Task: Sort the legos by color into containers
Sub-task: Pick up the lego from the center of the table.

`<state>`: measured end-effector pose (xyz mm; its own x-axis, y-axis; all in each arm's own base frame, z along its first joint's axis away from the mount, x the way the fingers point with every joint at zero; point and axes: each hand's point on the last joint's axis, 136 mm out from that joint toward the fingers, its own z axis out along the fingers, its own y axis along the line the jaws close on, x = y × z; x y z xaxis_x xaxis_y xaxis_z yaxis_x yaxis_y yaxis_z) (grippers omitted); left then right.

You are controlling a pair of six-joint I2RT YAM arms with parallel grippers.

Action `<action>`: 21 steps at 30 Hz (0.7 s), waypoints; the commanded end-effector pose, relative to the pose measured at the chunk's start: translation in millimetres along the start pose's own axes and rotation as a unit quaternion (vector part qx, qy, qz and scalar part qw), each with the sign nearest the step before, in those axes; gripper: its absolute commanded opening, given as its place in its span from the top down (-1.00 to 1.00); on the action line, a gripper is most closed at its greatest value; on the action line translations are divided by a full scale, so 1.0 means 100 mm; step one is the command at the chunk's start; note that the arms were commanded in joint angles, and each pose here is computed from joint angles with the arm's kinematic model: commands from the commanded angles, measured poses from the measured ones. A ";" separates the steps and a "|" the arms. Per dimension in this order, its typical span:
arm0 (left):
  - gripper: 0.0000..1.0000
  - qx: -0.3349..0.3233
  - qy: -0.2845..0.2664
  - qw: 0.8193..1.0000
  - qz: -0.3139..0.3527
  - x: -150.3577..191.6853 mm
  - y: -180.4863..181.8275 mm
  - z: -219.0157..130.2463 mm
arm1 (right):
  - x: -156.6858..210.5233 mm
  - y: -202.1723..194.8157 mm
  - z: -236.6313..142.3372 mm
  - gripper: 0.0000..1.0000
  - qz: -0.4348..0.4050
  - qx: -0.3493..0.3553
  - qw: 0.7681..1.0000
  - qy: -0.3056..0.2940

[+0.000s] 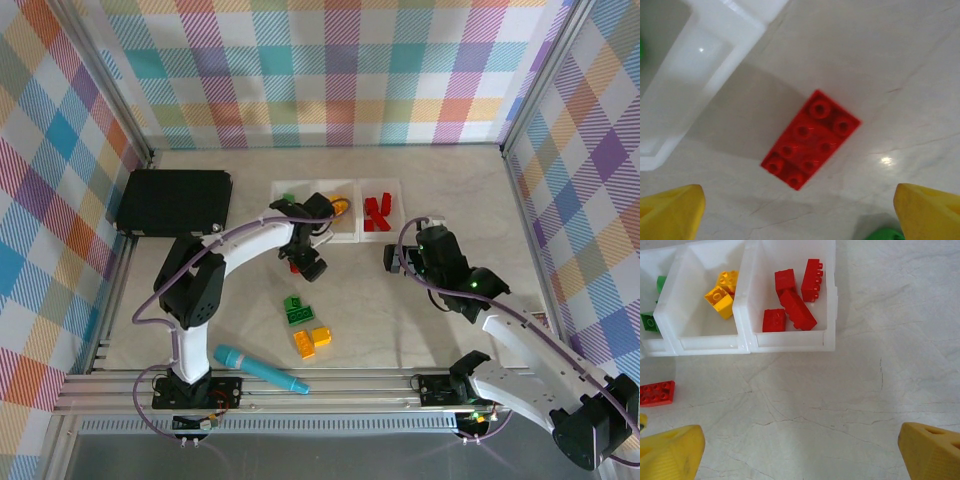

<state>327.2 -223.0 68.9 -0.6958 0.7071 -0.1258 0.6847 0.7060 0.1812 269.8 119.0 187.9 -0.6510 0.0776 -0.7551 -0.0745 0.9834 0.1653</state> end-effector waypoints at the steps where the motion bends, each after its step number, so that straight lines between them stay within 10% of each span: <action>1: -0.83 0.002 0.018 1.000 0.012 0.05 0.04 0.02 | -0.05 -0.01 -0.02 -0.98 0.019 0.002 1.000 -0.007; 21: -0.58 0.057 0.036 0.997 0.026 -0.01 -0.14 0.31 | -0.06 0.00 -0.03 -0.98 0.021 0.001 1.000 -0.005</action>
<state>325.6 -229.3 37.9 -0.6866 0.7244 -0.0618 0.7182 0.6890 0.0976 269.3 118.6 187.1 -0.6548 0.0943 -0.7499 -0.0614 0.9823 0.1771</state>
